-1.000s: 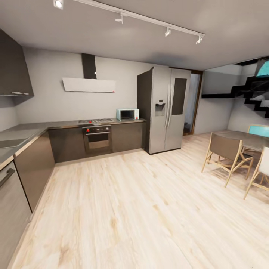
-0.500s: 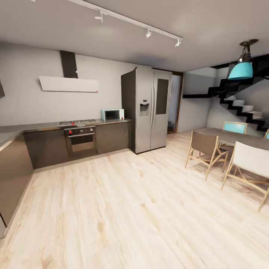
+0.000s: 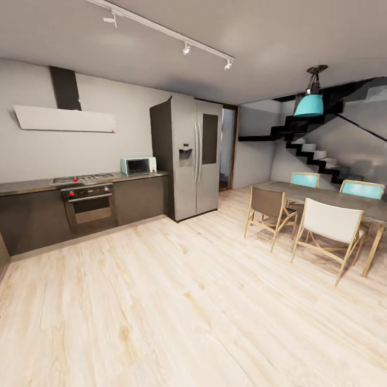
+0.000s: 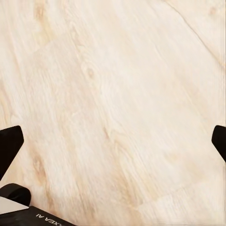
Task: Put the three can of soda from the living room inside the tash can in the kitchen.
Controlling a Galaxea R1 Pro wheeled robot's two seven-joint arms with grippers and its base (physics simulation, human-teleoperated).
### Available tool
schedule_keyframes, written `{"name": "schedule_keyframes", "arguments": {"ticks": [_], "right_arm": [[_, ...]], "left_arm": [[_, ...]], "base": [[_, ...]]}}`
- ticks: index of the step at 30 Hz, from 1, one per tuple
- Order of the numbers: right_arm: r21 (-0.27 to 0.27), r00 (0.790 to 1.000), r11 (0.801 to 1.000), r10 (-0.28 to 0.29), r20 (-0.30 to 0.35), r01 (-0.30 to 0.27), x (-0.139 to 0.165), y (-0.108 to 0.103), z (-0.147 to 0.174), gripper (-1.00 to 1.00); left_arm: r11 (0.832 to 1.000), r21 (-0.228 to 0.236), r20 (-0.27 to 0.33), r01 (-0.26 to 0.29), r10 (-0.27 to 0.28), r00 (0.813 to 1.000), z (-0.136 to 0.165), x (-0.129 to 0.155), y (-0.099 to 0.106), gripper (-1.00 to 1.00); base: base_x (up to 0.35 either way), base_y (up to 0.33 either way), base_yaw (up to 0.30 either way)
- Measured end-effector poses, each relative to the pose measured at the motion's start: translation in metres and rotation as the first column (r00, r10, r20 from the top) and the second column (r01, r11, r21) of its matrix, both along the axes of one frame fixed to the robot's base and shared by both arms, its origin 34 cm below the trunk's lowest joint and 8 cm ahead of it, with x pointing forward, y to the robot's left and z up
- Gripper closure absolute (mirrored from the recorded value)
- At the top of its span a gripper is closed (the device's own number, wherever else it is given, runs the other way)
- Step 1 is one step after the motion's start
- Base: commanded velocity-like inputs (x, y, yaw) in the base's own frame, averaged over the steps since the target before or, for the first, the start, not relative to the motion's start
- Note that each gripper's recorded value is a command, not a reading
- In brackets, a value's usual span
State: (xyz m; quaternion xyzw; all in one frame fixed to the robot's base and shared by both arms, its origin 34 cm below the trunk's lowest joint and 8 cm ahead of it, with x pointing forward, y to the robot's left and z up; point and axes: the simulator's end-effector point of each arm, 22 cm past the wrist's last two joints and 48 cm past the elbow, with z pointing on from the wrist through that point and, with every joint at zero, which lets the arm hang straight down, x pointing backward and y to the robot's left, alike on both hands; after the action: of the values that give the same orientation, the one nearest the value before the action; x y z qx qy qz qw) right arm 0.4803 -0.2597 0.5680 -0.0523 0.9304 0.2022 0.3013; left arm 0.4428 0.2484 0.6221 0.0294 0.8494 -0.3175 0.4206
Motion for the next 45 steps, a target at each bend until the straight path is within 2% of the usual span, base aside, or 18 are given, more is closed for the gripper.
{"name": "schedule_keyframes", "arguments": {"ticks": [20, 45], "right_arm": [[0.000, 1.000, 1.000, 0.001, 0.000, -0.001, -0.0002, 0.0002, -0.0002, -1.00], [-0.001, 1.000, 1.000, 0.001, -0.001, -0.001, -0.0004, 0.0000, -0.0003, -1.00]], "left_arm": [[1.000, 0.001, 0.000, 0.001, -0.001, 1.000, -0.0002, -0.0002, -0.0002, -1.00], [1.000, 0.002, 0.000, 0.001, -0.001, 1.000, -0.0003, 0.0000, -0.0001, -1.00]], "base": [[0.038, -0.007, -0.274], [0.295, -0.184, -0.274]]}}
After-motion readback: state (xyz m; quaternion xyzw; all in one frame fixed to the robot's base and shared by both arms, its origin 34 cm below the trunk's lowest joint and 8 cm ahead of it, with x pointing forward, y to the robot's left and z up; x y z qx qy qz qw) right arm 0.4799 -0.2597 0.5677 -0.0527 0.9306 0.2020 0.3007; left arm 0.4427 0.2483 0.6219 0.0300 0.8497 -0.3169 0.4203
